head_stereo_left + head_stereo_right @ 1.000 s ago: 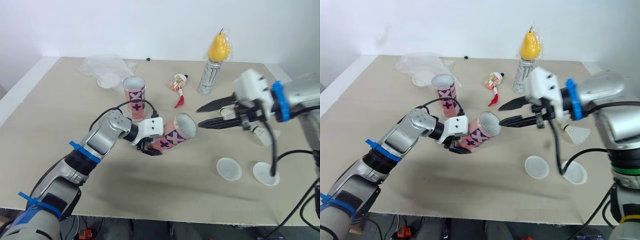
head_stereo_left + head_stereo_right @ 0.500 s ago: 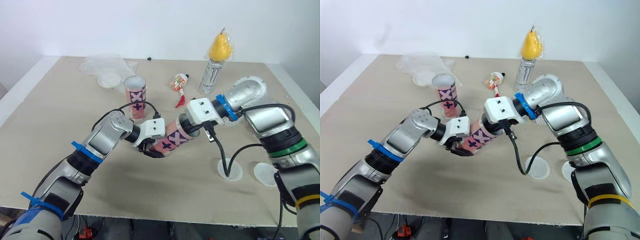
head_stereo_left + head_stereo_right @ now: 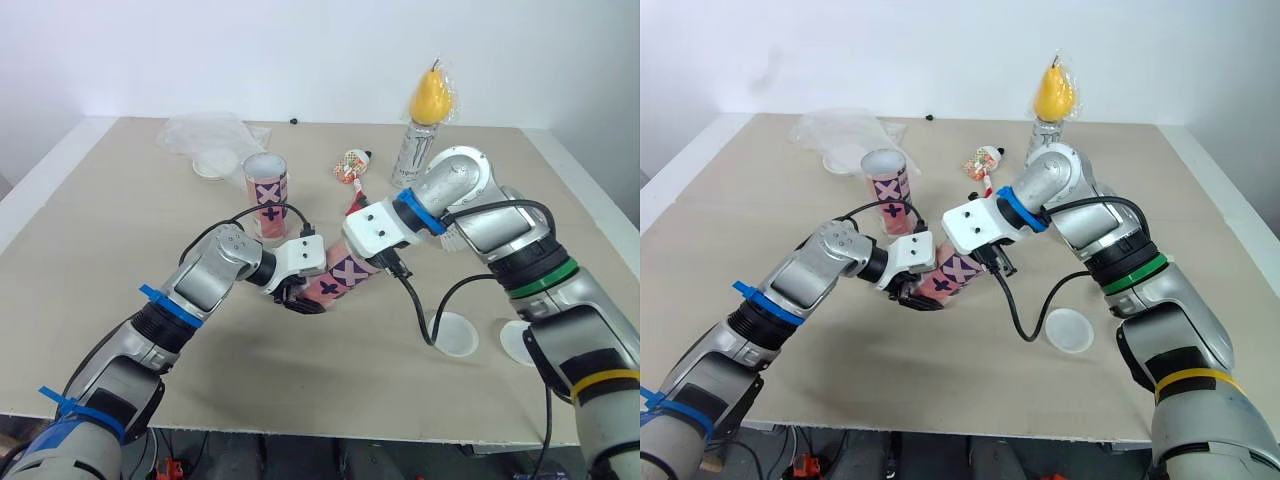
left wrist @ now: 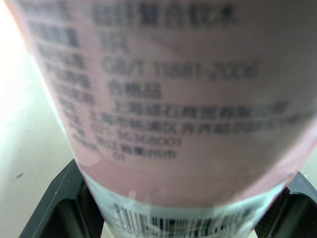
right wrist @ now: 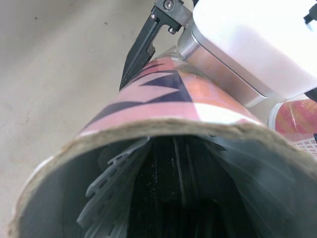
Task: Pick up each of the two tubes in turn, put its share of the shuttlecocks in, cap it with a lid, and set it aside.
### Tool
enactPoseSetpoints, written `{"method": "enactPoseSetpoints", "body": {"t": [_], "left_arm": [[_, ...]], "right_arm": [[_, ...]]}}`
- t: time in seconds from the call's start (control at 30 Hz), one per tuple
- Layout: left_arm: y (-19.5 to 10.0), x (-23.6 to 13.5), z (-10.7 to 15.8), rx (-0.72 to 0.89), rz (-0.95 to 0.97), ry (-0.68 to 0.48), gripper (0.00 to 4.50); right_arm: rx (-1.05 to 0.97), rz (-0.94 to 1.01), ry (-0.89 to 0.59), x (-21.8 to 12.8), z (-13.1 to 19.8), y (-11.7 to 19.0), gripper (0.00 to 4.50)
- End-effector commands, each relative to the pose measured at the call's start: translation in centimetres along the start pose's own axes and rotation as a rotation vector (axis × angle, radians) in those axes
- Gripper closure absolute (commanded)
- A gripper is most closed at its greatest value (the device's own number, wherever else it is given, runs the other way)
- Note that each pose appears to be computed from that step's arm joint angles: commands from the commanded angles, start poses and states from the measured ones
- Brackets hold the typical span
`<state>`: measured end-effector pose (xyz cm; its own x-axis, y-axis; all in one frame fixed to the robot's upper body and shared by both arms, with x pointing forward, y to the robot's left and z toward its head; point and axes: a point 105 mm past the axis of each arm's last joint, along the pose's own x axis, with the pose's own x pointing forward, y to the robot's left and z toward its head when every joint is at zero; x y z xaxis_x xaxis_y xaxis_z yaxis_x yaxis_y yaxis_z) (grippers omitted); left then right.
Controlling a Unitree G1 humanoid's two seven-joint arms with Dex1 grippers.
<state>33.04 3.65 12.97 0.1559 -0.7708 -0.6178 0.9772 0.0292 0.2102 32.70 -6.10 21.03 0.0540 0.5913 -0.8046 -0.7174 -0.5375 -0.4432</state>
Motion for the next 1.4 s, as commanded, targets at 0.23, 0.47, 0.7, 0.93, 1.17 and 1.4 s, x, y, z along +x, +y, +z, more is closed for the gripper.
{"method": "enactPoseSetpoints", "body": {"t": [0.23, 0.47, 0.7, 0.93, 1.17, 1.4], "left_arm": [[-0.3, -0.7, 0.5, 0.005, 0.009, -0.060, 1.18], [-0.5, -0.4, 0.1, -0.005, 0.014, -0.093, 1.18], [-0.1, 0.9, -0.7, -0.069, 0.101, -0.251, 1.18], [-0.8, 2.1, 1.0, -0.207, 0.217, -0.622, 1.18], [-2.1, 4.1, -0.3, -0.220, 0.233, -0.637, 1.18], [-3.1, 5.1, -0.6, -0.098, 0.172, -0.569, 1.18]], "right_arm": [[0.129, -0.068, -0.103, -5.1, 1.1, 0.2, 4.40], [0.281, -0.160, -0.214, -9.2, 1.7, 1.4, 4.40], [0.556, -0.465, -0.318, -13.5, -0.3, 3.0, 4.40], [0.862, -0.660, -0.305, -11.9, -2.7, 7.7, 4.40], [1.015, -0.659, -0.171, -9.2, -4.4, 12.8, 4.40], [1.061, -0.579, -0.013, -8.7, -6.9, 16.1, 4.40]]}}
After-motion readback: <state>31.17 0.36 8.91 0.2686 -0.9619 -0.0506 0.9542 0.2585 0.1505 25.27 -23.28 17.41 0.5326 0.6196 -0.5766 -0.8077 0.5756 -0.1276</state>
